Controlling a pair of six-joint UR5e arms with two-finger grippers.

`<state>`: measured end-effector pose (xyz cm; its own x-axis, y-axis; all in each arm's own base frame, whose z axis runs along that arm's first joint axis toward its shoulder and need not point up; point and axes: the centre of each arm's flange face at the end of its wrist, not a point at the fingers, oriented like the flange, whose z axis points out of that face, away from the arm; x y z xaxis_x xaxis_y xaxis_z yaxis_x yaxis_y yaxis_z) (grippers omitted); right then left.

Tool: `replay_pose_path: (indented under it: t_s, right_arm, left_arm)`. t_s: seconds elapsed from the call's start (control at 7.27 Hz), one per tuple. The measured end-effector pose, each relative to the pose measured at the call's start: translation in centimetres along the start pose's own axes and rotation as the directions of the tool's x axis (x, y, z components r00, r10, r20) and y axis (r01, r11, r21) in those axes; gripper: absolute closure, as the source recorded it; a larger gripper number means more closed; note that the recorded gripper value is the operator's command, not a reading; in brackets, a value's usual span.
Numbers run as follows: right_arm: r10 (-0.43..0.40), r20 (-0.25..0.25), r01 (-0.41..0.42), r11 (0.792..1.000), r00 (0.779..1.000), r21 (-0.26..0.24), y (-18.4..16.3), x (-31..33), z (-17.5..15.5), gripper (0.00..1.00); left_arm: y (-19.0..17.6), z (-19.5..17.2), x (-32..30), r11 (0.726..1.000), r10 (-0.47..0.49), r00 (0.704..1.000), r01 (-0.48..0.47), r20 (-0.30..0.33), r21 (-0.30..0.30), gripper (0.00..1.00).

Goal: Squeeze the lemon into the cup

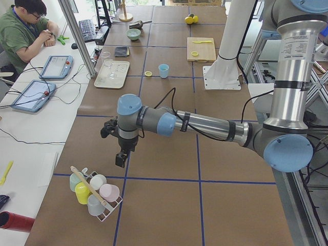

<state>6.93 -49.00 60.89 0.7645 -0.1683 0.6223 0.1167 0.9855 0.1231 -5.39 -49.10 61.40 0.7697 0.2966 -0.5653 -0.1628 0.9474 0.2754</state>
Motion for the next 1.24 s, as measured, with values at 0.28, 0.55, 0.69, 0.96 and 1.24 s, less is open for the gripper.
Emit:
replay_pose_path:
  t_s: [0.28, 0.55, 0.69, 0.96, 1.24]
  right_arm:
    - [-0.003, -0.002, 0.003, 1.000, 1.000, -0.001, 0.2, 0.0, 0.1, 0.00]
    - [-0.004, -0.002, 0.004, 1.000, 1.000, -0.004, 0.5, 0.1, 0.2, 0.00]
    - [-0.003, -0.002, 0.003, 1.000, 1.000, -0.006, 0.6, 0.1, 0.3, 0.00]
    - [-0.002, -0.002, 0.002, 1.000, 1.000, -0.008, 0.9, 0.2, 0.4, 0.00]
    - [-0.016, 0.000, 0.016, 1.000, 1.000, -0.014, 1.9, 0.3, 0.6, 0.00]
  left_arm:
    - [3.4, 1.3, -0.1, 0.999, -0.037, 0.986, 0.036, -0.163, -0.011, 0.00]
    - [3.8, 1.5, 0.0, 0.998, -0.056, 0.977, 0.054, -0.205, -0.014, 0.00]
    - [3.9, 1.5, -0.1, 0.998, -0.061, 0.977, 0.058, -0.204, -0.017, 0.00]
    - [4.3, 1.6, -0.5, 0.998, -0.063, 0.985, 0.060, -0.160, -0.027, 0.00]
    - [4.5, 1.6, -0.7, 0.998, -0.062, 0.989, 0.058, -0.137, -0.031, 0.00]
